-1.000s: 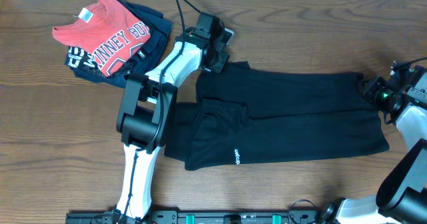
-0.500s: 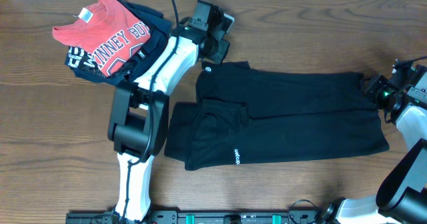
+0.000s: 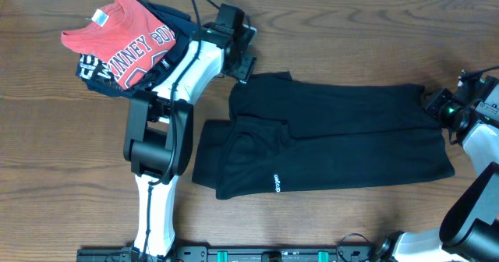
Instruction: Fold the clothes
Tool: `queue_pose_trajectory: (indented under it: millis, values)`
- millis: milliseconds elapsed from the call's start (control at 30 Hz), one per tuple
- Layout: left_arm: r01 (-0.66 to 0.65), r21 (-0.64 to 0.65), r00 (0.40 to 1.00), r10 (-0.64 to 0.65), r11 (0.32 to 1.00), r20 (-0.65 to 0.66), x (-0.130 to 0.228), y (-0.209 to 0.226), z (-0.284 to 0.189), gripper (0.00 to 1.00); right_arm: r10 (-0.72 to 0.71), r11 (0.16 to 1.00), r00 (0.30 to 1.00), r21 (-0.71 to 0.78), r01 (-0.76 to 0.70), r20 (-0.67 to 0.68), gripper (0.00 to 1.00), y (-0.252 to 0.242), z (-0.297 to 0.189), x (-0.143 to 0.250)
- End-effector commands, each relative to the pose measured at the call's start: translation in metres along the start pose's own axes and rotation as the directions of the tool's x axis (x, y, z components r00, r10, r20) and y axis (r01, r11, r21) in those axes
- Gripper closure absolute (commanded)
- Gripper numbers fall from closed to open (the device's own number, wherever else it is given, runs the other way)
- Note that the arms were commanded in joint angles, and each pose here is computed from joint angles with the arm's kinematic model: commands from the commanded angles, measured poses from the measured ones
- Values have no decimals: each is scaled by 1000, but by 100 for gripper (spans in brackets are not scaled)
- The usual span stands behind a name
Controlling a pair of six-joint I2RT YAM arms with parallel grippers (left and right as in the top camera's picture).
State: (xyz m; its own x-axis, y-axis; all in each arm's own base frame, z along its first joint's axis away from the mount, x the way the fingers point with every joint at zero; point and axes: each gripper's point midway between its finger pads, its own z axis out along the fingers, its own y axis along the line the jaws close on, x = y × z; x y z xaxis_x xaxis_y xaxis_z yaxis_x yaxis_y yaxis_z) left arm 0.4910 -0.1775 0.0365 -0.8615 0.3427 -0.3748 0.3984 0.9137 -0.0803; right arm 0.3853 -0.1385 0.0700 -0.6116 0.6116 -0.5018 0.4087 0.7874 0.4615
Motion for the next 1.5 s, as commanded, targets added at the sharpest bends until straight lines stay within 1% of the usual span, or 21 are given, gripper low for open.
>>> queue_pose_trajectory:
  millis: [0, 100, 200, 233, 300, 333, 367, 400, 433, 467, 500, 667, 833, 967, 1067, 1200, 1367, 1467]
  values:
    - [50, -22, 998, -51, 999, -45, 12, 10, 11, 36, 10, 1000, 1000, -5, -10, -3, 72, 0, 0, -1]
    - [68, 1, 995, -67, 998, -76, 21, 7, 21, 36, 10, 1000, 1000, -6, -10, -4, 72, 0, 0, -1]
    - [79, 109, 993, -69, 991, -92, 24, -12, 26, 36, 11, 1000, 1000, -5, -11, -5, 72, 0, 0, -1]
    - [80, 126, 993, -69, 989, -93, 24, -15, 26, 36, 12, 1000, 1000, -5, -12, -6, 72, 0, 0, -1]
    - [80, 131, 993, -68, 988, -92, 24, -16, 26, 36, 12, 1000, 1000, -5, -12, -6, 72, 0, 0, -1]
    - [80, 131, 994, -68, 988, -90, 23, -16, 26, 40, 12, 1000, 1000, -5, -12, -6, 72, 0, 0, -1]
    - [79, 131, 994, -68, 988, -86, 22, -16, 26, 47, 12, 1000, 1000, -5, -12, -6, 72, 0, 0, -1]
    - [78, 131, 994, -67, 988, -82, 21, -16, 26, 58, 12, 1000, 1000, -5, -12, -6, 72, 0, 0, -1]
    - [76, 131, 995, -67, 988, -76, 20, -15, 26, 72, 12, 1000, 1000, -4, -12, -7, 72, 0, 0, -1]
    - [74, 131, 996, -65, 989, -68, 18, -15, 26, 88, 12, 1000, 1000, -5, -12, -7, 72, 0, 0, 0]
    - [72, 131, 996, -64, 989, -58, 15, -15, 25, 94, 12, 1000, 1000, -4, -12, -7, 72, 0, 0, -1]
    - [35, 129, 999, -40, 991, 30, -8, -16, 2, 94, 4, 1000, 1000, -9, -4, 11, 72, 1, 0, -5]
    - [-5, 120, 983, -17, 993, 181, -48, -19, -50, 94, -17, 1000, 998, -20, 18, 58, 71, 4, 0, -17]
    - [-26, 112, 964, -5, 993, 267, -66, -22, -83, 94, -37, 999, 994, -30, 40, 104, 70, 7, -1, -28]
    - [-26, 112, 963, -5, 993, 271, -66, -22, -89, 94, -50, 998, 990, -36, 55, 134, 69, 9, -2, -36]
    - [-19, 115, 971, -9, 993, 241, -59, -23, -87, 94, -62, 997, 985, -42, 70, 163, 67, 10, 2, -43]
    - [-12, 118, 977, -13, 993, 212, -52, -23, -86, 94, -55, 997, 986, -43, 63, 159, 66, 3, 16, -41]
    - [-10, 118, 979, -14, 993, 203, -50, -23, -85, 94, -41, 998, 989, -40, 47, 142, 62, -5, 30, -35]
